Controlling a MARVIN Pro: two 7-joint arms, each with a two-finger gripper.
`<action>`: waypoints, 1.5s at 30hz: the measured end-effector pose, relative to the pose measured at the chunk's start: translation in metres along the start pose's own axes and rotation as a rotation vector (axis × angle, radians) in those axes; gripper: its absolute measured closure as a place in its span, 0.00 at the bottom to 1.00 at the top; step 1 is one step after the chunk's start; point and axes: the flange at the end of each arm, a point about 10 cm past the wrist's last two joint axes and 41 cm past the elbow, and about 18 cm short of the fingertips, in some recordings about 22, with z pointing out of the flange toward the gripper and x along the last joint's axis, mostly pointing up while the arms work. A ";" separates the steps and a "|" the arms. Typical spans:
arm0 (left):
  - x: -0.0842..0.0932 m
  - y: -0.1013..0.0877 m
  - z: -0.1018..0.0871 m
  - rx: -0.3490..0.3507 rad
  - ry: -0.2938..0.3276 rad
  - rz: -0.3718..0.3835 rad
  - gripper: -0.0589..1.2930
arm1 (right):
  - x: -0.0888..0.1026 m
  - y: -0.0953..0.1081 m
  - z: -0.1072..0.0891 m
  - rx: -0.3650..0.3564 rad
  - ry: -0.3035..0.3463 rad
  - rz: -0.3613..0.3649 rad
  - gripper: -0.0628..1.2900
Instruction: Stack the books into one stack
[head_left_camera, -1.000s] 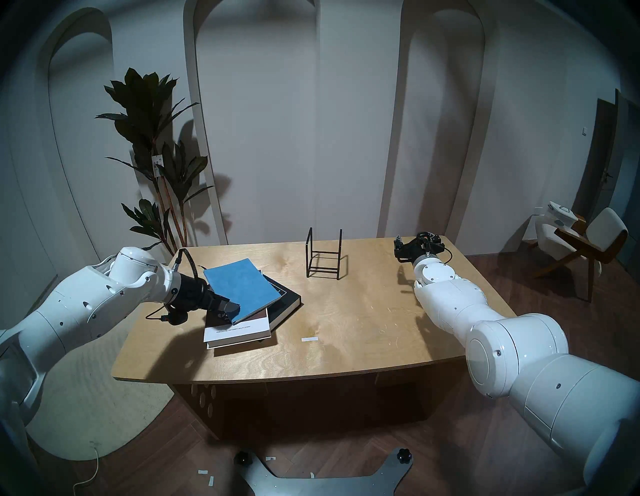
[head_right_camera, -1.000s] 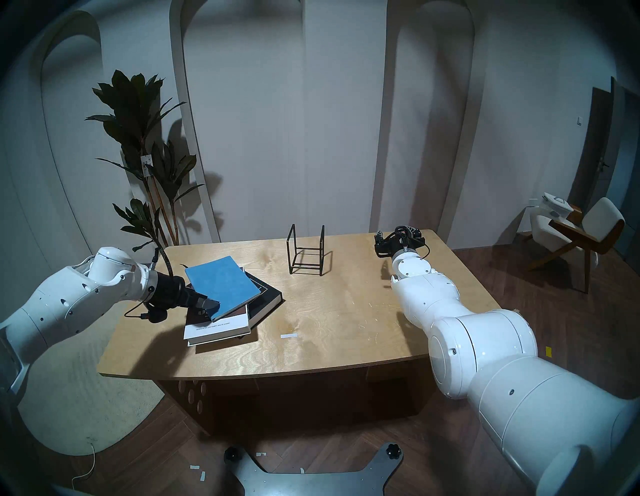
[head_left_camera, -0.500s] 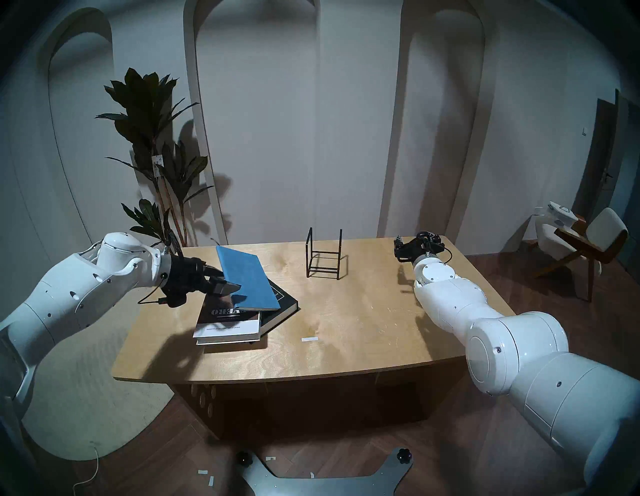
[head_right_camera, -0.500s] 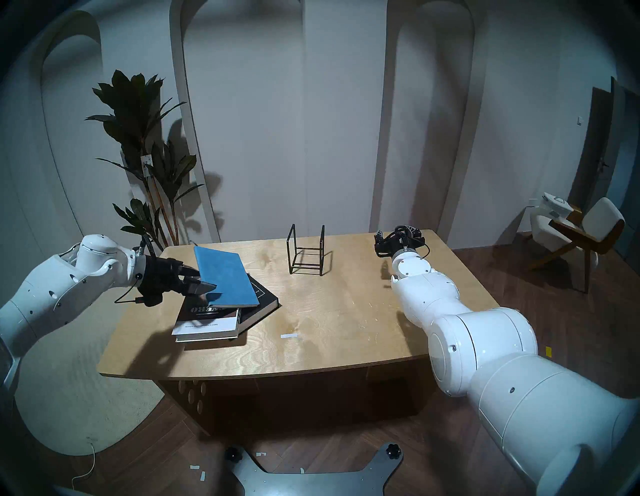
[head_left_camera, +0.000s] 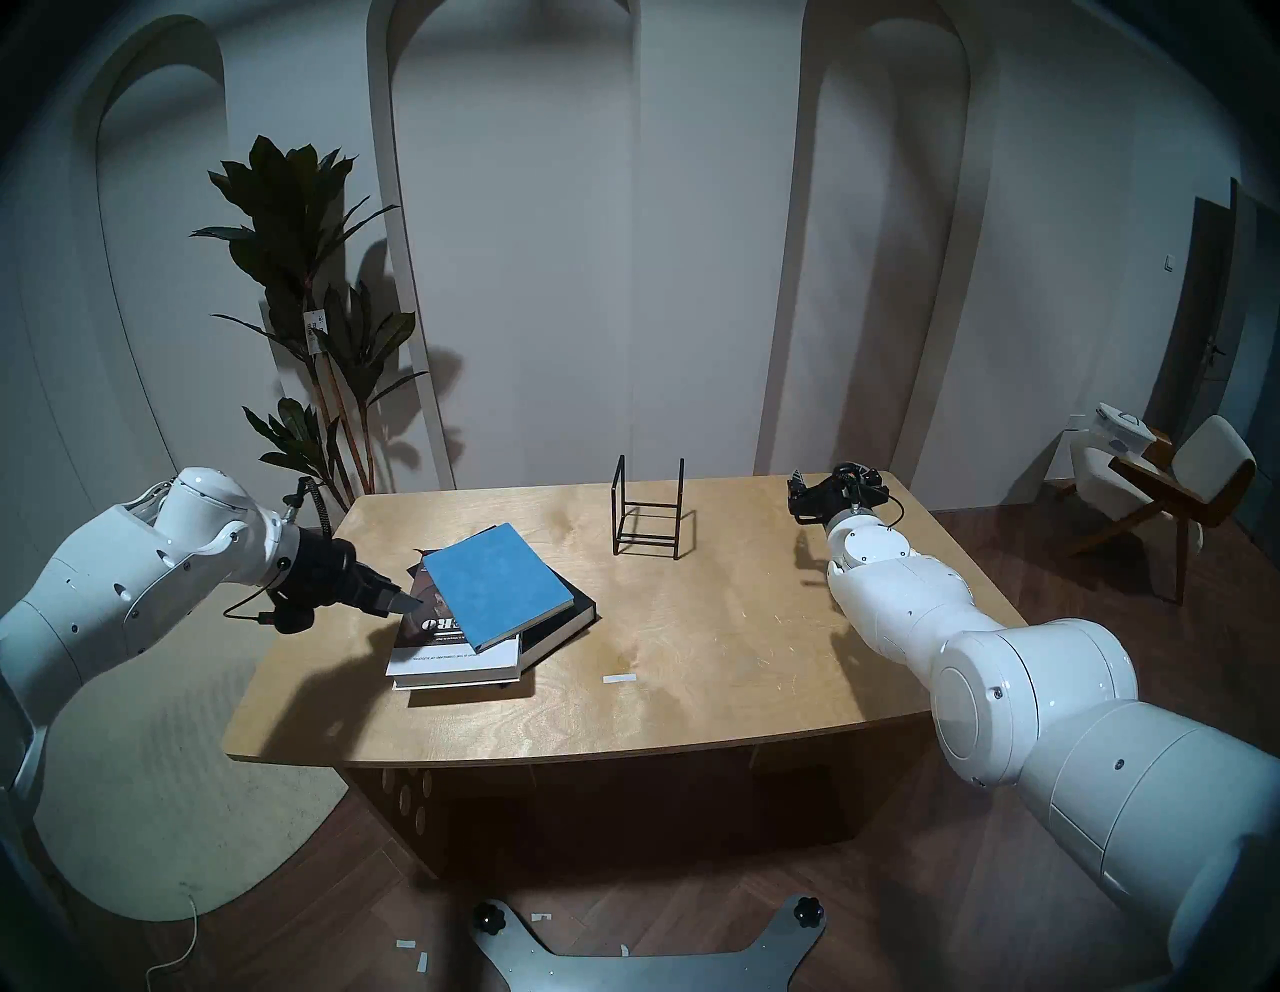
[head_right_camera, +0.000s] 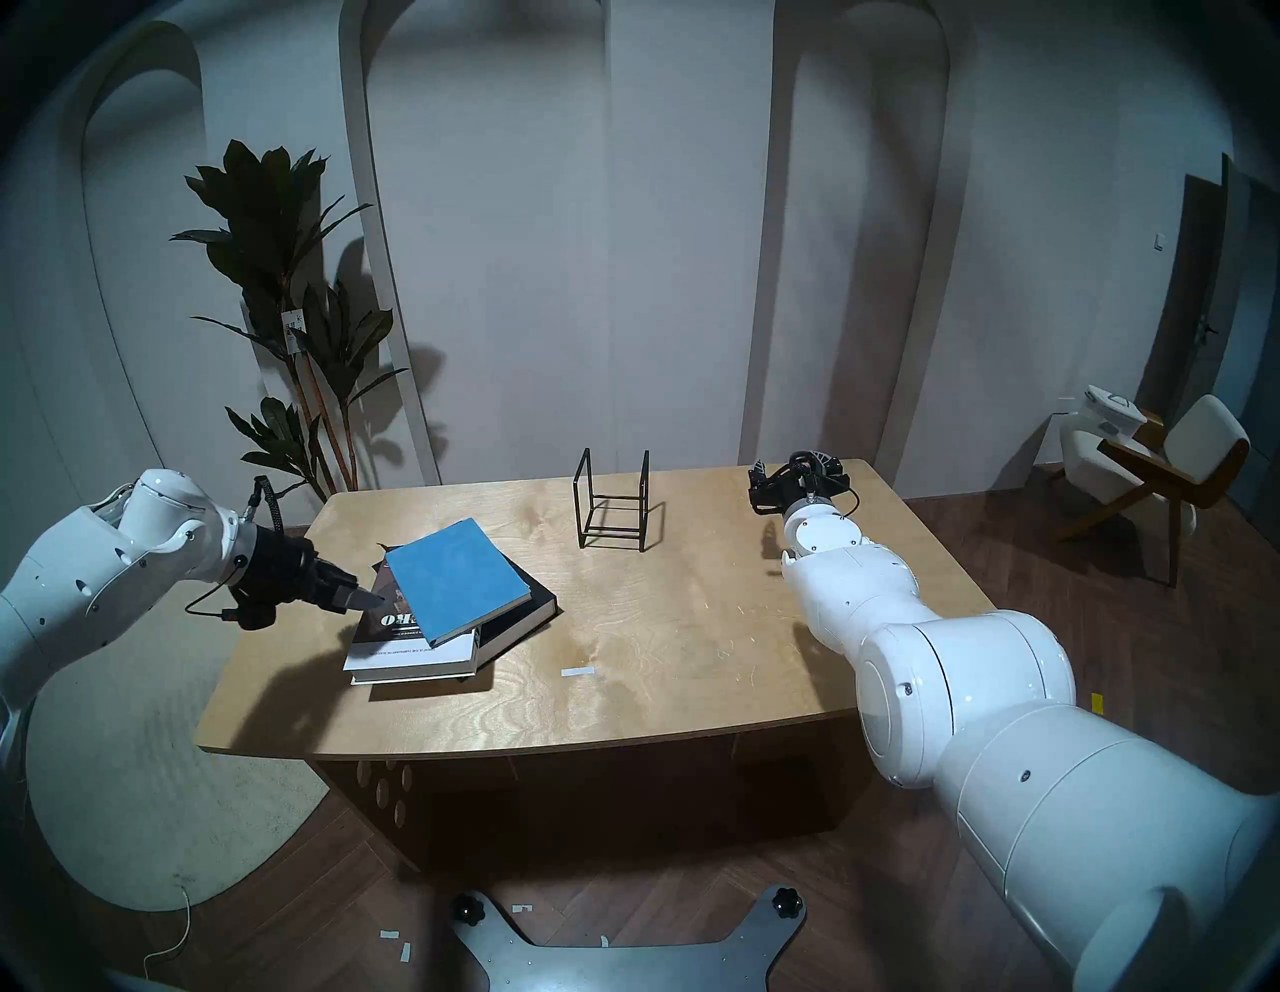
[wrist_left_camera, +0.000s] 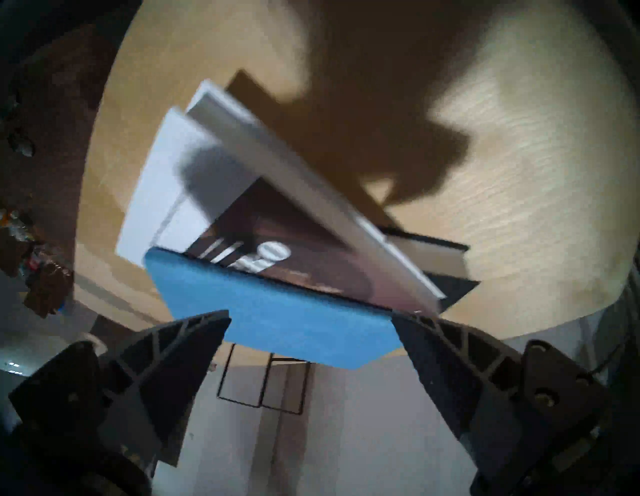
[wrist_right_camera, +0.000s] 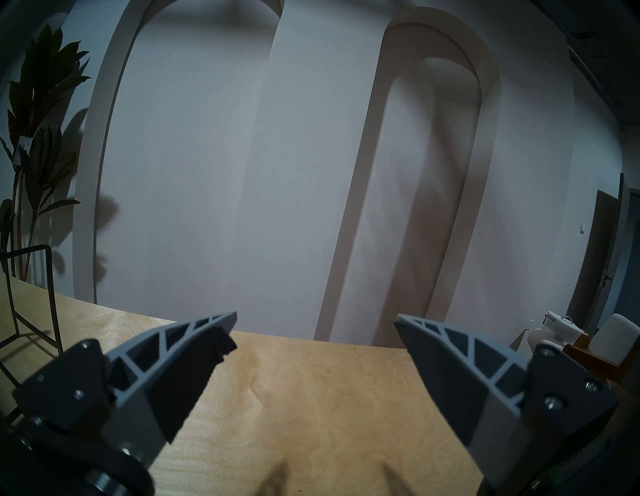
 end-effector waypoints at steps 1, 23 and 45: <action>-0.002 0.001 -0.002 -0.003 -0.012 0.004 0.04 | 0.000 0.000 0.000 0.000 0.000 0.000 0.05; -0.133 -0.053 -0.030 0.508 -0.691 -0.210 0.04 | 0.000 0.000 0.000 0.001 -0.001 -0.002 0.05; -0.132 -0.025 0.051 0.304 -1.100 -0.598 0.04 | 0.000 -0.001 0.000 0.001 -0.002 -0.002 0.05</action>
